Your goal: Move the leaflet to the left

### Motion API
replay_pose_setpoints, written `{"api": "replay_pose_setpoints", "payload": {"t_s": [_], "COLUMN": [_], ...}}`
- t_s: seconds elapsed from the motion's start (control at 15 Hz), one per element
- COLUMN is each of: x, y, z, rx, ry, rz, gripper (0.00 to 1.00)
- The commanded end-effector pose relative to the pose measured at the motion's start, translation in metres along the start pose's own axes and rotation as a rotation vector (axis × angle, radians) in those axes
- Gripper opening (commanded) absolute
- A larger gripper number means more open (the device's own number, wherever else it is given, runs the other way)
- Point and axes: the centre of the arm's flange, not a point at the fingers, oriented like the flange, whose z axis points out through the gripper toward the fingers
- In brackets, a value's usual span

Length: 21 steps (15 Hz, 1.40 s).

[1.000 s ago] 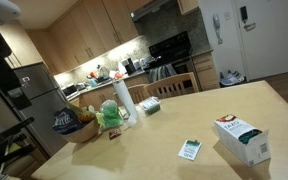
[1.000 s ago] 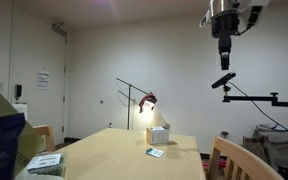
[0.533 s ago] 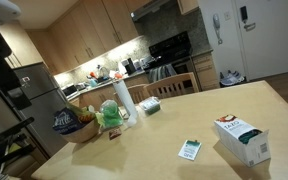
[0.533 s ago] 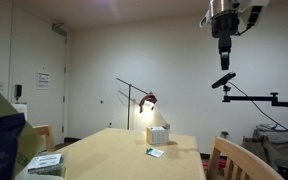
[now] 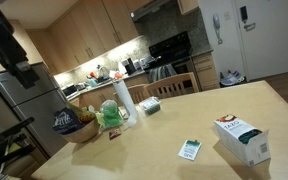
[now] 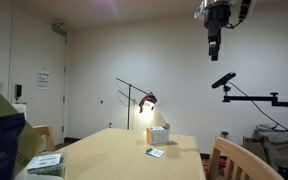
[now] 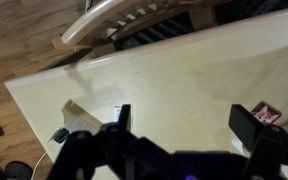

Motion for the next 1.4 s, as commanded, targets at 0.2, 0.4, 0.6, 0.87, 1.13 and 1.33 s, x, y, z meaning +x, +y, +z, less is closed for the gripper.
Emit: {"api": "replay_pose_setpoints", "payload": {"t_s": [0.2,0.4,0.6,0.87,1.13,1.33], "x": [0.068,0.098,0.125,0.15,0.143,0.149], "y": [0.023,0.039,0.052,0.059,0.057,0.057], "z": [-0.02,-0.005,0.024,0.062,0.083,0.09], "rx": [-0.006,-0.015,-0.076,-0.18,-0.174,-0.176], "ry": [0.019,0.005,0.026,0.068,0.019,0.007], "rz": [0.049,0.124,0.284,0.441,0.407,0.405], "gripper": [1.0,1.0,1.0,1.0,1.0,1.0]}}
